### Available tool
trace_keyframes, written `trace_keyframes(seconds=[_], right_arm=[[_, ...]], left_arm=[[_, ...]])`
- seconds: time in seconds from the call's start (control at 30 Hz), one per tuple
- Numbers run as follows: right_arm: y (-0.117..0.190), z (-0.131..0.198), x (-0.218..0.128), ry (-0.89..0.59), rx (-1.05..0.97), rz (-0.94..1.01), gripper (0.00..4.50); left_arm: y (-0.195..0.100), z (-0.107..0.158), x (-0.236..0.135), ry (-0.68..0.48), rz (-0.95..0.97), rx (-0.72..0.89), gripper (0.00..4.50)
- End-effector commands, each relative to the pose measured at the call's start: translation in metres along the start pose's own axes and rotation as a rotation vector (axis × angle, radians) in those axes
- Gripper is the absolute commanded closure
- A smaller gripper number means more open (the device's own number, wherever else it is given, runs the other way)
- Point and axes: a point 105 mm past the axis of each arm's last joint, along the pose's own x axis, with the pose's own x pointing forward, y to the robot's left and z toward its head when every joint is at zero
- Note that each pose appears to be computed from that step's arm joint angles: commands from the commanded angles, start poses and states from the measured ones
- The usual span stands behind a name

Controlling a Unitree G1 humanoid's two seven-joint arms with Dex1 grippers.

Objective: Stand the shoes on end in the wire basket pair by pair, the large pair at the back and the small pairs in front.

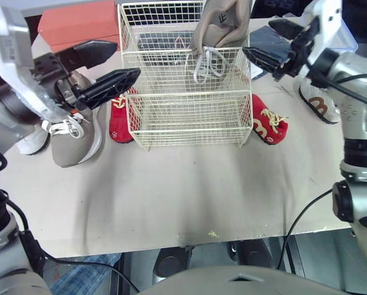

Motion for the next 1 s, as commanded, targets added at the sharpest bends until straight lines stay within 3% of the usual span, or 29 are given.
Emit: trace_keyframes(seconds=[0.03, 0.23, 0.37, 0.6, 0.8, 1.0], right_arm=[[0.028, 0.032, -0.012, -0.122, -0.023, 0.175, 0.07], [0.072, 0.042, -0.020, -0.173, 0.025, 0.399, 0.07], [0.081, 0.041, -0.013, -0.134, -0.041, 0.405, 0.07], [0.089, 0.043, 0.001, -0.061, -0.272, 0.405, 0.07], [0.106, 0.062, 0.009, -0.127, -0.289, 0.448, 0.07], [0.110, 0.069, 0.012, -0.152, -0.280, 0.457, 0.07]], left_arm=[[0.029, 0.008, -0.019, -0.044, 0.177, 0.082, 0.39], [0.085, -0.018, -0.062, -0.002, 0.494, 0.090, 0.39], [0.110, -0.043, -0.095, 0.084, 0.641, 0.063, 0.39], [0.128, -0.074, -0.133, 0.141, 0.740, -0.021, 0.39], [0.138, -0.104, -0.148, 0.162, 0.772, -0.117, 0.39], [0.155, -0.113, -0.150, 0.132, 0.822, -0.215, 0.39]])
